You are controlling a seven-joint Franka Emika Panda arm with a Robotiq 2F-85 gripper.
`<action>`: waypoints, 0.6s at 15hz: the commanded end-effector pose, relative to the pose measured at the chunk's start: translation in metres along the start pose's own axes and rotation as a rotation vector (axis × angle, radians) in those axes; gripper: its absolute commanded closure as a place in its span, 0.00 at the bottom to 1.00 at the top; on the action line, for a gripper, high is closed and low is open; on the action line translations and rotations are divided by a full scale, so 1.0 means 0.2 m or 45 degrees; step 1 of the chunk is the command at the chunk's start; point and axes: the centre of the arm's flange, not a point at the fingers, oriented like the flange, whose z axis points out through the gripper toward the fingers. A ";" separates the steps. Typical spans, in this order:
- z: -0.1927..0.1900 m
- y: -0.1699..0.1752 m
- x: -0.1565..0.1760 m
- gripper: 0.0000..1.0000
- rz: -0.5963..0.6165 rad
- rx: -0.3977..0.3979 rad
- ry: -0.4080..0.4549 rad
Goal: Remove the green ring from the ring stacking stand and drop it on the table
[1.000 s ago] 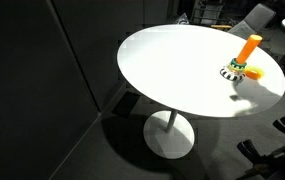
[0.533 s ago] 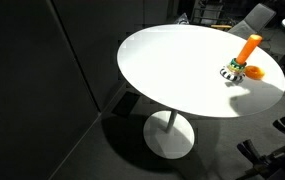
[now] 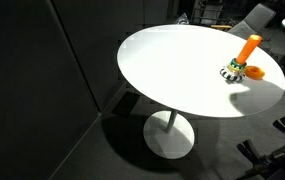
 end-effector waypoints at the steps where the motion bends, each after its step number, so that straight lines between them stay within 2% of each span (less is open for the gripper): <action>1: 0.04 0.01 0.01 0.00 0.004 -0.010 0.011; 5: 0.20 0.02 0.04 0.00 0.015 -0.007 -0.011; 9: 0.37 0.02 0.06 0.00 0.011 -0.011 0.034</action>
